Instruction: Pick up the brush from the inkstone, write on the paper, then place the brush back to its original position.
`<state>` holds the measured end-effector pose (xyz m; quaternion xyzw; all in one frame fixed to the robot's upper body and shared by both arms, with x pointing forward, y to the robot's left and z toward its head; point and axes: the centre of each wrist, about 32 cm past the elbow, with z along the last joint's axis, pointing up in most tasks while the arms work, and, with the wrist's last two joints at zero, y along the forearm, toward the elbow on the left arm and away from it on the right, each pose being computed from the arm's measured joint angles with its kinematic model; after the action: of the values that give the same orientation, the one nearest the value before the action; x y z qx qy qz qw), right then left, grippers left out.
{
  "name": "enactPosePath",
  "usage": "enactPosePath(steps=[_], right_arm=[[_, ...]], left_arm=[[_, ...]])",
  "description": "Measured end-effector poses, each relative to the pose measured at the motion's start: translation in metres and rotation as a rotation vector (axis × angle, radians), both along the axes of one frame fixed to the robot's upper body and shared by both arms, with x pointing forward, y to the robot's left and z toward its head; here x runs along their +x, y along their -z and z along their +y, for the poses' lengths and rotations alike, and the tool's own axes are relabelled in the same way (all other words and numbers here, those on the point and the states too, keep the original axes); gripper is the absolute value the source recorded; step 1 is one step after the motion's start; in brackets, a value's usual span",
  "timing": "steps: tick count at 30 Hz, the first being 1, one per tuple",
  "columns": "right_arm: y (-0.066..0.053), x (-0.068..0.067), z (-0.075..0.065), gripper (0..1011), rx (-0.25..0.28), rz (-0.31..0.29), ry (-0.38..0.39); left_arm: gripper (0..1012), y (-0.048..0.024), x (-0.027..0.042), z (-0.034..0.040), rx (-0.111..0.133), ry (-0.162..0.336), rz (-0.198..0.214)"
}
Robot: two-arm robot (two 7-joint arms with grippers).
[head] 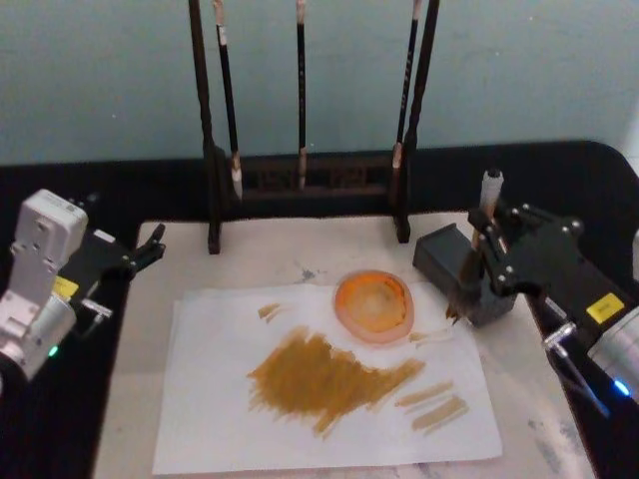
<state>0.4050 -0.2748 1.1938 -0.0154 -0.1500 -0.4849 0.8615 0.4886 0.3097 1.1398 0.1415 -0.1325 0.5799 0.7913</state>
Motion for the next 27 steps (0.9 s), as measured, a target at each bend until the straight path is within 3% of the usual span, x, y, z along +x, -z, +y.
enactPosePath(steps=[5,13,24,27], right_arm=[[-0.005,0.003,0.002,177,0.017,-0.022,-0.012],[-0.007,0.016,0.007,176,0.115,-0.022,-0.012],[-0.003,0.044,0.012,177,0.297,0.060,-0.017],[-0.002,0.054,0.011,177,0.393,0.122,-0.015]], left_arm=[[1010,0.0000,0.0000,0.0000,0.000,0.000,0.000],[1010,0.0000,0.0000,0.0000,0.000,0.000,0.000],[1010,0.0000,0.0000,0.0000,0.000,0.000,0.000],[1010,0.0000,0.0000,0.0000,0.000,0.000,0.000]])
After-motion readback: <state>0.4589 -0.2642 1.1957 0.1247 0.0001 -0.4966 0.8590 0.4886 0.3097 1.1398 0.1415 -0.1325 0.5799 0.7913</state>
